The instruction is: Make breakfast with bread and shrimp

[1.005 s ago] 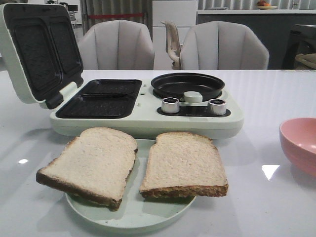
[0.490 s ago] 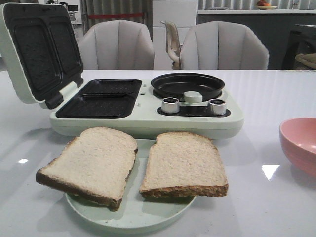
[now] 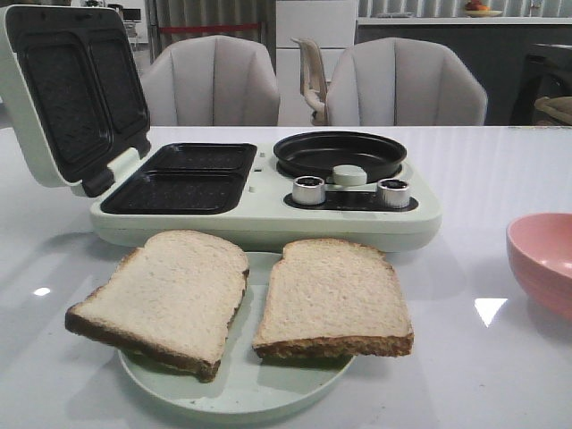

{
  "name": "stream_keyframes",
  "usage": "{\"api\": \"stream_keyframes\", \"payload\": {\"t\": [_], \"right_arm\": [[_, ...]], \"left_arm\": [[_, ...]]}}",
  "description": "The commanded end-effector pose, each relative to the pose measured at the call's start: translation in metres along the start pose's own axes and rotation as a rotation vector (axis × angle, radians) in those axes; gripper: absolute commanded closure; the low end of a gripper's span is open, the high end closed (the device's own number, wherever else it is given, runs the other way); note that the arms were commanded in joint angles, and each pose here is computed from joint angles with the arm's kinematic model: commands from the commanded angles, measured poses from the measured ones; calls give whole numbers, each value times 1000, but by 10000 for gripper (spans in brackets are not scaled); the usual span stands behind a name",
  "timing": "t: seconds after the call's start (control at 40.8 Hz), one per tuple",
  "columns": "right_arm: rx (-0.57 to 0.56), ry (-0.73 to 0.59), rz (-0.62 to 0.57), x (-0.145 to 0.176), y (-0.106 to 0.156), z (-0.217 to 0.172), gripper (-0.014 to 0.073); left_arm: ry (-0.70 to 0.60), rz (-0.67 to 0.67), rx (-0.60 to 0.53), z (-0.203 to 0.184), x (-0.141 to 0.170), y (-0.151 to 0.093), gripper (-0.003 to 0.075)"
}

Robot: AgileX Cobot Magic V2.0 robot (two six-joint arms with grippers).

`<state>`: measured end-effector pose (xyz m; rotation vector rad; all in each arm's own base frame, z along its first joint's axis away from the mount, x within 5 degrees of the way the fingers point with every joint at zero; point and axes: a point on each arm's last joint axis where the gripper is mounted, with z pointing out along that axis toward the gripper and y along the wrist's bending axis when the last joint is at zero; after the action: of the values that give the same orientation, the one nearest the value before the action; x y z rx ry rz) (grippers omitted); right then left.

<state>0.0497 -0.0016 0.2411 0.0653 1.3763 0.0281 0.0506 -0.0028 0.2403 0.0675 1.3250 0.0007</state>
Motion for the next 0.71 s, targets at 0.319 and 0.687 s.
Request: {"api": "stream_keyframes", "payload": {"t": [0.319, 0.687], "right_arm": [[-28, -57, -15, -143, 11, 5, 556], [-24, 442, -17, -118, 12, 67, 556]], "left_arm": [[-77, -3, -27, -2, -153, 10, 619], [362, -16, -16, 49, -129, 10, 619]]}}
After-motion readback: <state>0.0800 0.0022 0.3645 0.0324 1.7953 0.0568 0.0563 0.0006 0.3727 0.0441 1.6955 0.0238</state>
